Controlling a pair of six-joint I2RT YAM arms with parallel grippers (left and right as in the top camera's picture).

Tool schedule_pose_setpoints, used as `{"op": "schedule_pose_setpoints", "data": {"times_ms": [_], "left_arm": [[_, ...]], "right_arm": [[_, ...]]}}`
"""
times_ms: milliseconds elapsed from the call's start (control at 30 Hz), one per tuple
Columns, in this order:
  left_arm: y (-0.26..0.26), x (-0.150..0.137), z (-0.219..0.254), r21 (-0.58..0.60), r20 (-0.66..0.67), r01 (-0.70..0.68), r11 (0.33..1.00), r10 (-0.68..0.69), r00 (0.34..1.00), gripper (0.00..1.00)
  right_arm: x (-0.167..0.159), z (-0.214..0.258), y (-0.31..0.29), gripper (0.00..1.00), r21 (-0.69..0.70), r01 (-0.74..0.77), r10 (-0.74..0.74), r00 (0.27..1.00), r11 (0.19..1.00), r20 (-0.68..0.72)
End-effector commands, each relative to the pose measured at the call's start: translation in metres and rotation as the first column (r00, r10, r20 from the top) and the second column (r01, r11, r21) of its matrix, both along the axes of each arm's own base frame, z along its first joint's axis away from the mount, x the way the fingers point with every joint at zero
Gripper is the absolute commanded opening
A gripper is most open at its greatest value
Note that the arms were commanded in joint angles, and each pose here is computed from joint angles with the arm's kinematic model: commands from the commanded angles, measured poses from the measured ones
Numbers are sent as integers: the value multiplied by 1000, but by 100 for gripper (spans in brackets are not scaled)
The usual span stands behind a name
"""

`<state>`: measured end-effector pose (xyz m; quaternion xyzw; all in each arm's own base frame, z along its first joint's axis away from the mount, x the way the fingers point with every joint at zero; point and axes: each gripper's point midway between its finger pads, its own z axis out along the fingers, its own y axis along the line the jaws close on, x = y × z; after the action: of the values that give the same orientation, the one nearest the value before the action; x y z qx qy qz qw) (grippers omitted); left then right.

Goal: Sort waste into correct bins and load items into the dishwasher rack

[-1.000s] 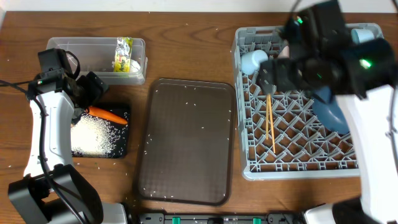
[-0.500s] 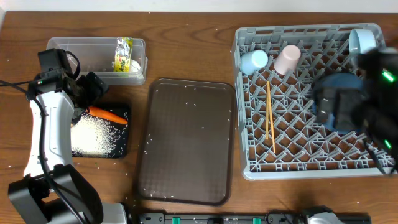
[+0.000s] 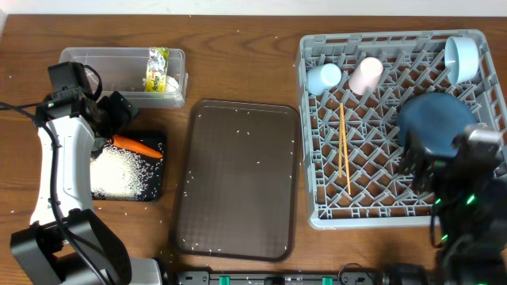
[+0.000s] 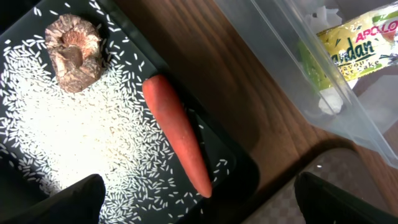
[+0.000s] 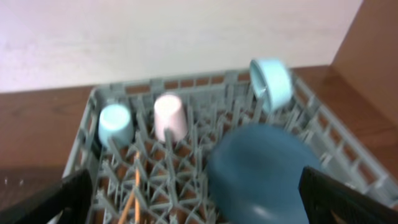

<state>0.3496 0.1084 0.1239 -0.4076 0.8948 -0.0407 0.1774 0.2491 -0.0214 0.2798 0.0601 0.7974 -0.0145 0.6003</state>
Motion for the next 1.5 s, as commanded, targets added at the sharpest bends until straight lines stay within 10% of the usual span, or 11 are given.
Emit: {"op": "schedule_pose_setpoints", "data": {"times_ms": [0, 633, 1467], "left_arm": [[2, -3, 0, 4, -5, -15, 1000, 15, 1000, 98], [2, -3, 0, 4, -5, -16, 1000, 16, 1000, 98], [2, -3, 0, 4, -5, -15, 1000, 15, 1000, 98]], "right_arm": [[-5, -27, 2, 99, -4, -28, 28, 998, 1000, 59], [-7, -124, 1, 98, -15, -26, 28, 986, 1000, 166], [-4, -122, 1, 99, -18, -28, 31, 977, 999, 209]]}}
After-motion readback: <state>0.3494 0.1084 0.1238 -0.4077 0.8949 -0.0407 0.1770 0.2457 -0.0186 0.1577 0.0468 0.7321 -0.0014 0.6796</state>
